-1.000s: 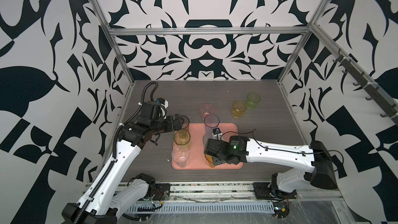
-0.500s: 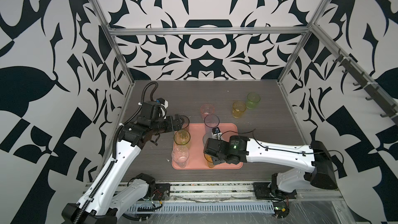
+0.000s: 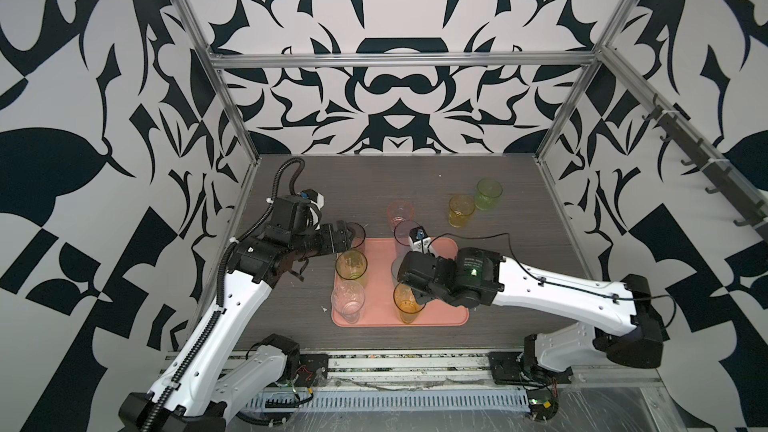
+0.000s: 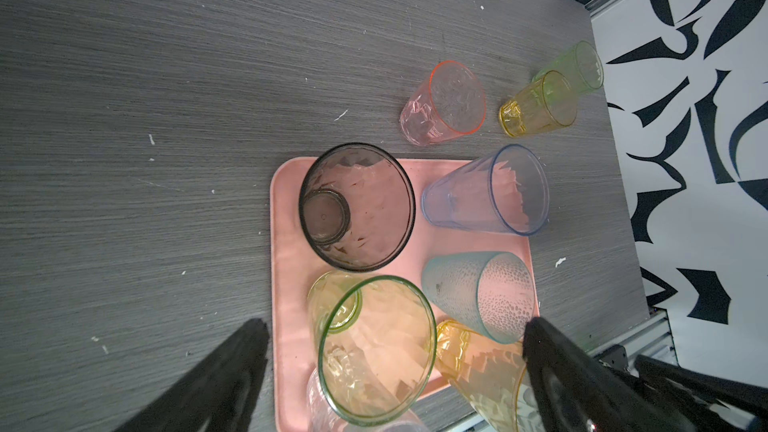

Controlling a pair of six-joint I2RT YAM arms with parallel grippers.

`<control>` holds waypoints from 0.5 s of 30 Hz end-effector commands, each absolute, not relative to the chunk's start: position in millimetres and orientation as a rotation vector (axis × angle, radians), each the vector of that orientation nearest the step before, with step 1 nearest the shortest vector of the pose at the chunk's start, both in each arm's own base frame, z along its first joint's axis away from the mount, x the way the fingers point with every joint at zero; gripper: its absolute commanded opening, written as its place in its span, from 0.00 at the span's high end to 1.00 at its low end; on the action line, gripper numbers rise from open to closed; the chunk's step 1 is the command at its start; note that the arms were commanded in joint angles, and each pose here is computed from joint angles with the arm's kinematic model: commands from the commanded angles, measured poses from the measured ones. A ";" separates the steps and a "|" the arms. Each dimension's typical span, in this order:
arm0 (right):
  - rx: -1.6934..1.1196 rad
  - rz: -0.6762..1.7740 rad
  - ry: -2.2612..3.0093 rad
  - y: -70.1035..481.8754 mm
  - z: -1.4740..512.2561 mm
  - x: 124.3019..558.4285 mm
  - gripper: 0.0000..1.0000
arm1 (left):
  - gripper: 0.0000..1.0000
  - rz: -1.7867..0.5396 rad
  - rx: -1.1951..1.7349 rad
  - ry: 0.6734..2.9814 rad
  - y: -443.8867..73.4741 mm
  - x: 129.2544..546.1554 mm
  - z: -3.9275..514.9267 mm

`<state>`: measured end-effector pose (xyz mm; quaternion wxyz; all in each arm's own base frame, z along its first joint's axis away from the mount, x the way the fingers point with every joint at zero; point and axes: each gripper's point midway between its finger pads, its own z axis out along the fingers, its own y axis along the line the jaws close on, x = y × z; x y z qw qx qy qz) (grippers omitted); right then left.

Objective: Place the glasses into the tray
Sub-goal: 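Raise the right gripper and move it to the pink cup beyond the tray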

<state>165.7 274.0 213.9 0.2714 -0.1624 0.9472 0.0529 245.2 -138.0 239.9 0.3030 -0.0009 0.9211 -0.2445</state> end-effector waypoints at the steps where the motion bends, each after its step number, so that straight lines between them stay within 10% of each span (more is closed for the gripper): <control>1: -0.443 0.087 2.454 254.1 248.4 183.5 0.54 | 0.01 -0.637 0.004 2.426 -134.7 240.6 253.7; 15: -0.318 0.158 2.346 212.7 302.8 252.4 0.57 | 0.01 -0.598 0.010 2.381 -130.8 248.0 271.6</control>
